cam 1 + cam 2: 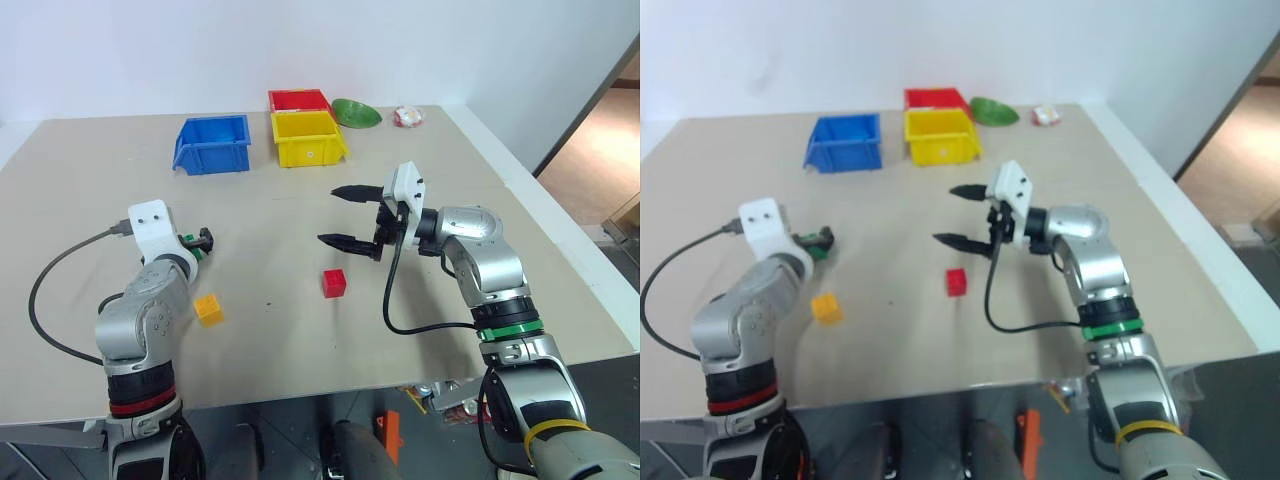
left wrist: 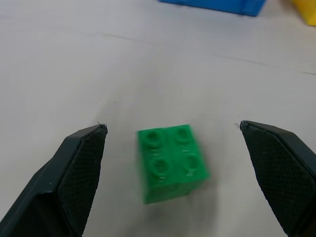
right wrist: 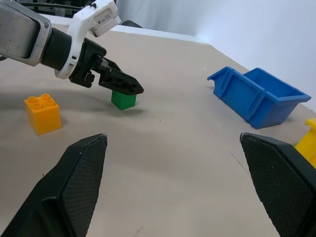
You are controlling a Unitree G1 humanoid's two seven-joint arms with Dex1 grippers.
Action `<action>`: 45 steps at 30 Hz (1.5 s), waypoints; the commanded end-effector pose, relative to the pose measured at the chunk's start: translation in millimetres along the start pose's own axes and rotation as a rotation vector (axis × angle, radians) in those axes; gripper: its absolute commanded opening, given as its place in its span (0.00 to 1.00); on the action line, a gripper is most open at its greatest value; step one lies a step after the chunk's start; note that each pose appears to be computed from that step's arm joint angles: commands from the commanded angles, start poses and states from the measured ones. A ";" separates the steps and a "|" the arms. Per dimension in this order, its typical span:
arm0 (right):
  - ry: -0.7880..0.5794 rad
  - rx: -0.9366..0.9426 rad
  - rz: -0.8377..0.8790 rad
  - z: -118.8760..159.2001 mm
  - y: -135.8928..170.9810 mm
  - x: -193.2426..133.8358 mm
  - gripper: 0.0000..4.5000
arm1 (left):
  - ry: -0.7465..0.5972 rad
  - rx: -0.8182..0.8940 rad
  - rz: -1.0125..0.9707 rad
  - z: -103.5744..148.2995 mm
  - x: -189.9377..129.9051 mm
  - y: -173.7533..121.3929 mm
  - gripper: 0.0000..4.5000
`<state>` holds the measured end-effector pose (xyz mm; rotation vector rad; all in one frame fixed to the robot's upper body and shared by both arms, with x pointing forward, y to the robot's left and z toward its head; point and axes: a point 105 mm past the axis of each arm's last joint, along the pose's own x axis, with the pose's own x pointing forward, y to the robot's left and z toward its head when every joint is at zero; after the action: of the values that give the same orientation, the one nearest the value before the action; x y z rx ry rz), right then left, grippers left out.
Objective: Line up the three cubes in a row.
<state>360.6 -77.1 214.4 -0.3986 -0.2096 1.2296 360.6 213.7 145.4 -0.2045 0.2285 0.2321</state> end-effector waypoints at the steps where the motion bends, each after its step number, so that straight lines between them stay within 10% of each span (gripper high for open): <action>1: -0.013 -0.054 -0.001 11.7 -4.1 -1.0 0.99 | -0.033 -0.010 0.009 12.4 0.4 1.8 1.00; 9: -0.012 -0.055 -0.007 11.5 -5.6 -1.4 0.99 | 0.015 0.008 -0.005 2.6 5.8 -0.3 1.00; 19: -0.030 -0.007 0.092 14.6 5.0 -2.1 1.00 | 0.031 0.063 -0.004 -0.4 12.1 1.3 0.29; 33: -0.020 -0.035 0.113 14.5 6.0 0.3 1.00 | -0.035 0.190 -0.143 26.6 3.7 -8.3 0.29; 45: -0.003 -0.053 0.115 15.8 1.1 -3.5 1.00 | -0.102 0.645 -0.986 35.0 -57.2 -49.2 0.29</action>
<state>354.0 -77.9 215.1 -0.4328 -0.1757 1.3371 333.7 171.4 190.6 0.3109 0.1341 -0.6914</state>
